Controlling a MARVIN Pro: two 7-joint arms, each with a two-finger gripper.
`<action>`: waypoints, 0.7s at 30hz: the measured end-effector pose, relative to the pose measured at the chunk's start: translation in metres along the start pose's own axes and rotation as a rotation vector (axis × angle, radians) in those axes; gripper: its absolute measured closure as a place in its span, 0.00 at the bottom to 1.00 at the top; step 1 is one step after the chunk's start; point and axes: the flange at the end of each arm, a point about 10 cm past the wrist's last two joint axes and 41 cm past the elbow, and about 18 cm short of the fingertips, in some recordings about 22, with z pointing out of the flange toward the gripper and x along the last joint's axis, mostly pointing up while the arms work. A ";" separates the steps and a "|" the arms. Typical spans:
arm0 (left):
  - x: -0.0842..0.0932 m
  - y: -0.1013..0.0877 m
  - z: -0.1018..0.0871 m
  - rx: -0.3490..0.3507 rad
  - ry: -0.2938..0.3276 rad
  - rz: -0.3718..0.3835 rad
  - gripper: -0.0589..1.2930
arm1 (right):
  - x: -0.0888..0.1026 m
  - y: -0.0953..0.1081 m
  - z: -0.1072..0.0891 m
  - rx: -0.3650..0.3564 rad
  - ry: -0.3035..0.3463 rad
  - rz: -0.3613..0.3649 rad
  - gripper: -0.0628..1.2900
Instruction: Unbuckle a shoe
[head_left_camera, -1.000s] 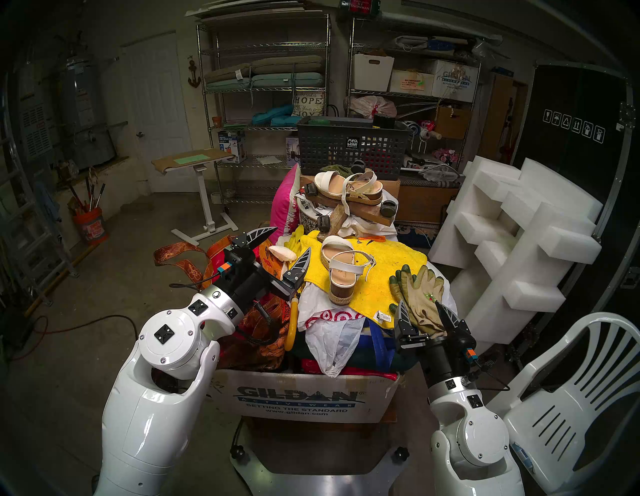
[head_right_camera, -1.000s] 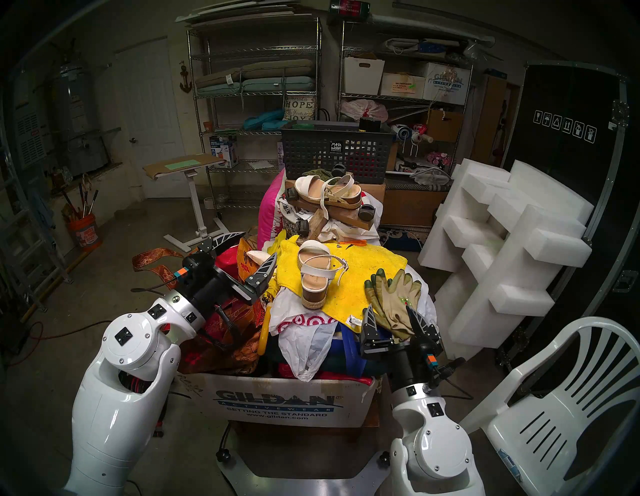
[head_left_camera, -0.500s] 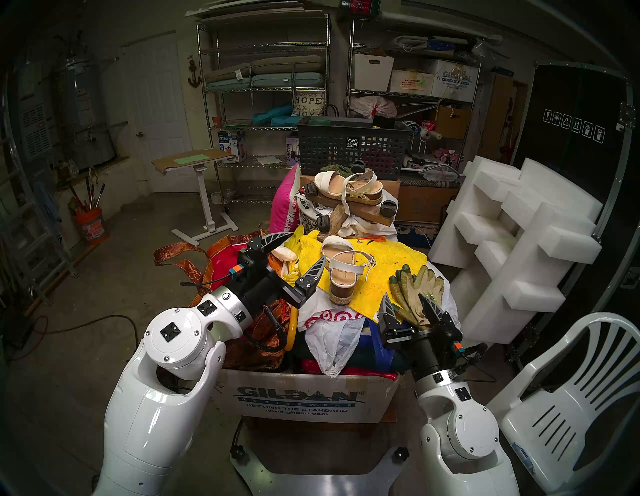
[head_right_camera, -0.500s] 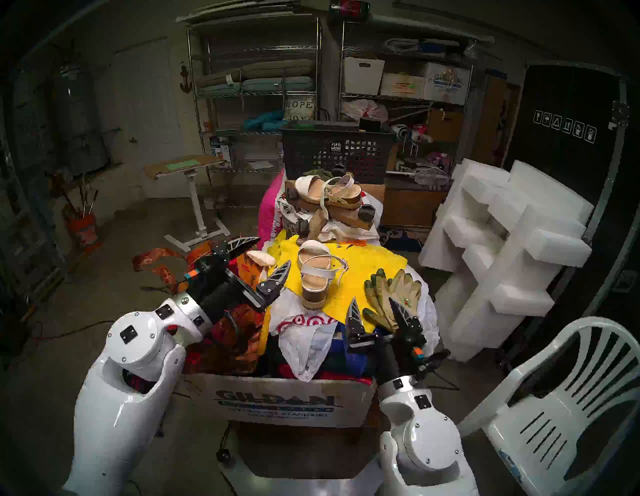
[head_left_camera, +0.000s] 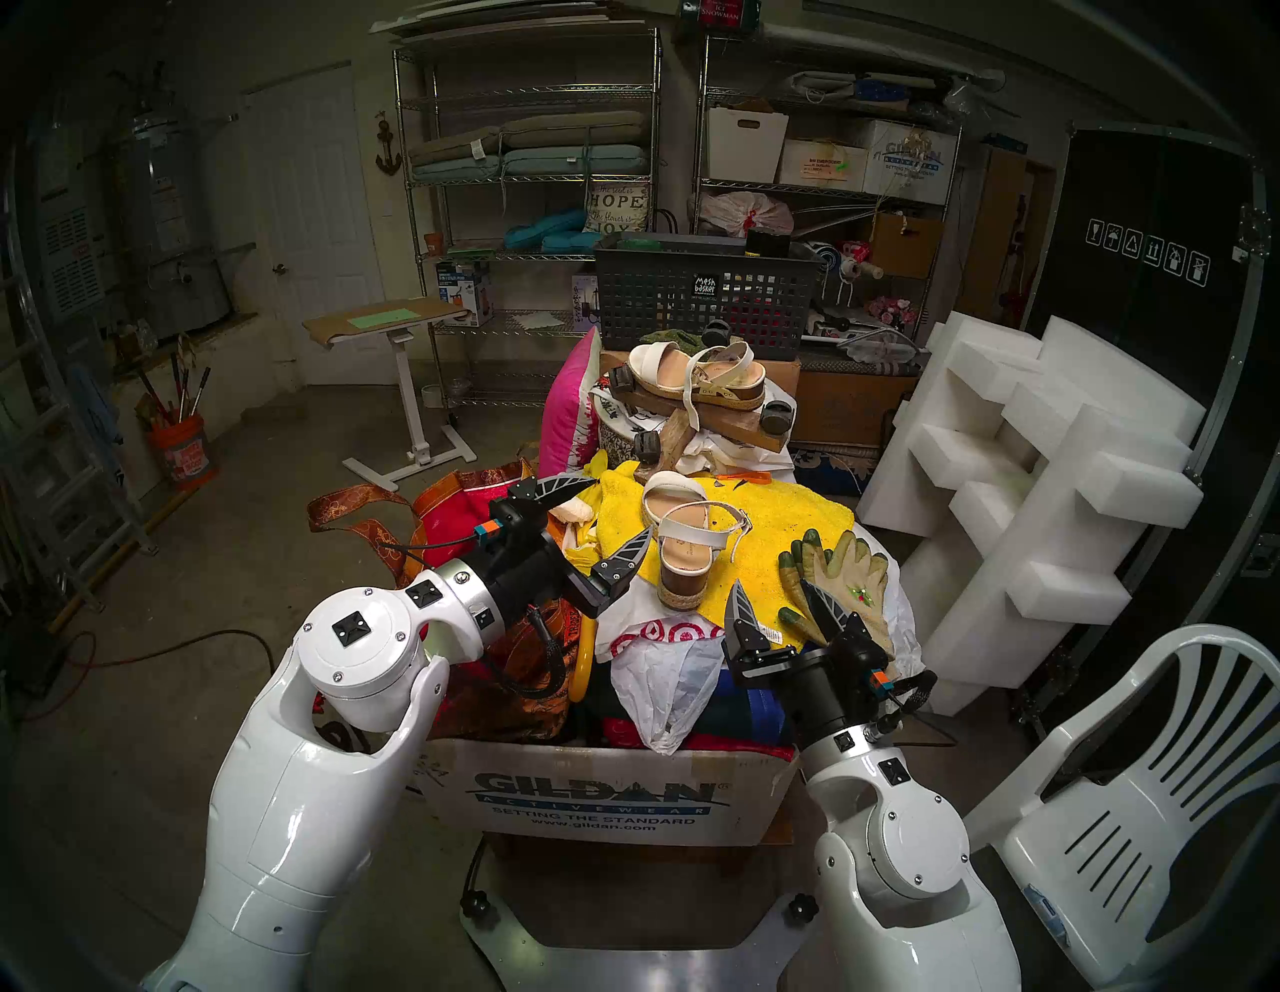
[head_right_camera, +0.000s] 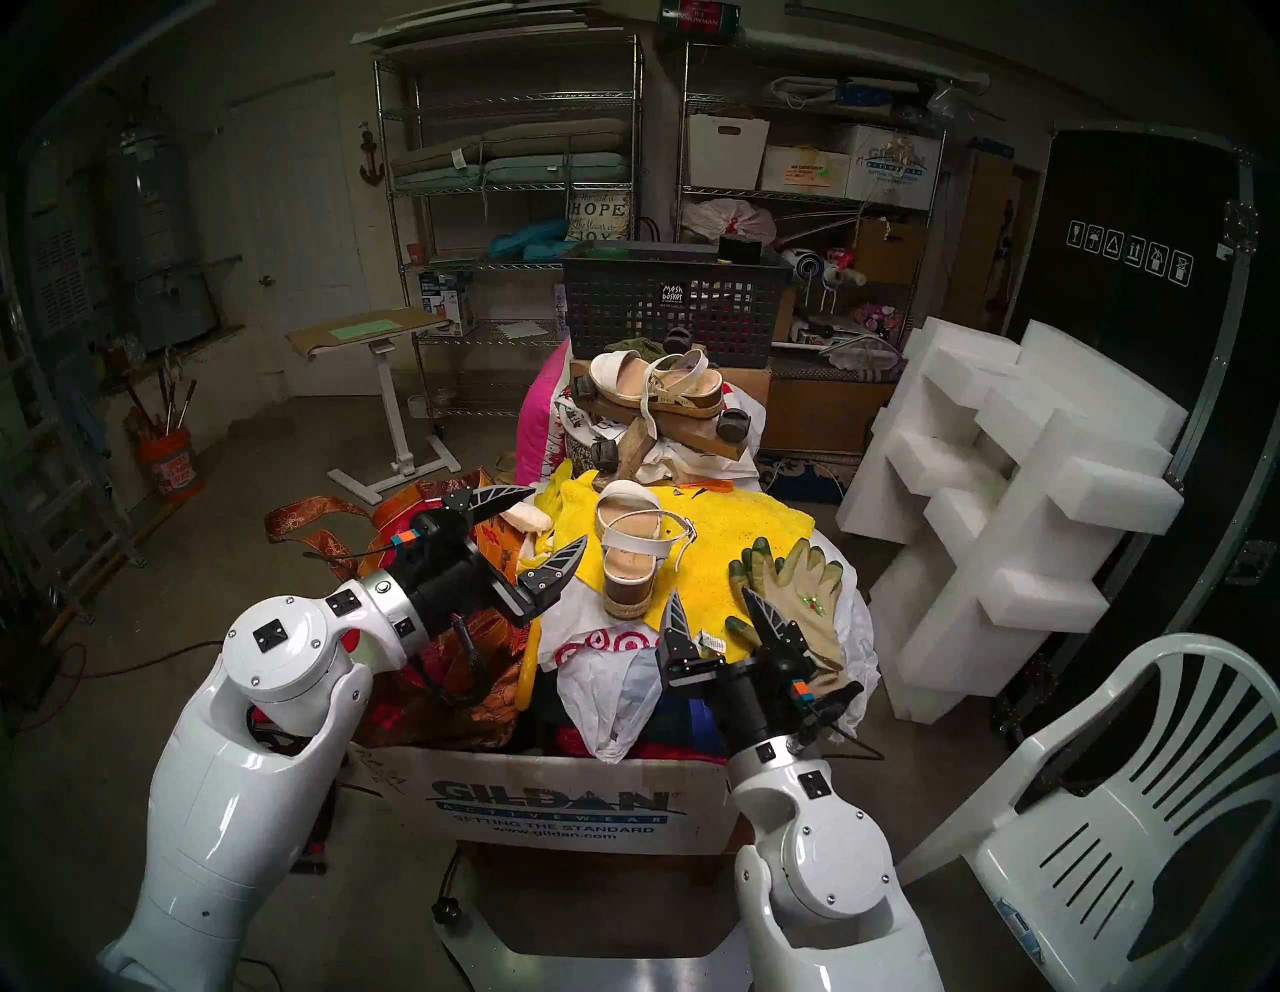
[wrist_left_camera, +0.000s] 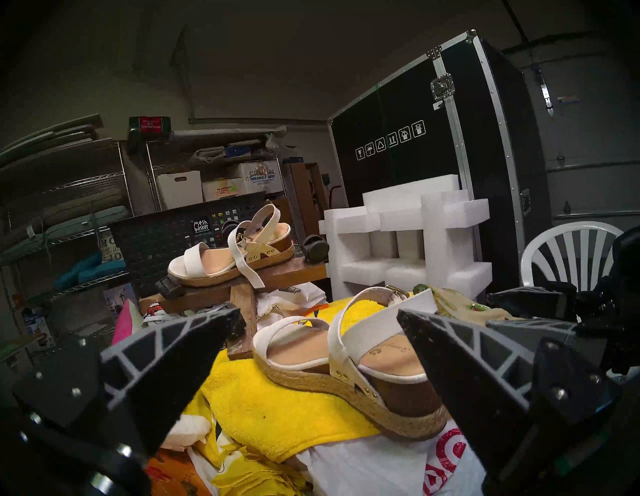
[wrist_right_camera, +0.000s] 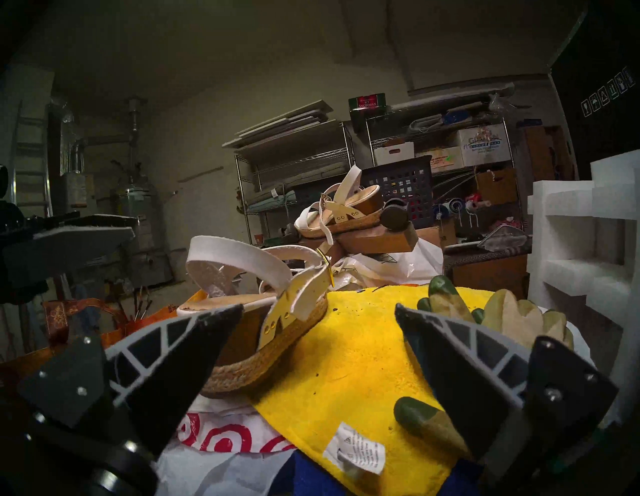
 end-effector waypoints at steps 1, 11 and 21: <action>-0.001 0.000 0.001 -0.004 -0.004 0.004 0.02 | 0.000 -0.001 0.001 0.003 0.002 0.002 0.05; 0.004 0.000 0.014 -0.045 0.002 0.055 0.02 | -0.002 -0.008 0.012 0.025 0.004 0.014 0.05; 0.010 -0.002 0.021 -0.075 0.001 0.083 0.02 | -0.011 -0.009 0.017 0.008 -0.028 0.019 0.25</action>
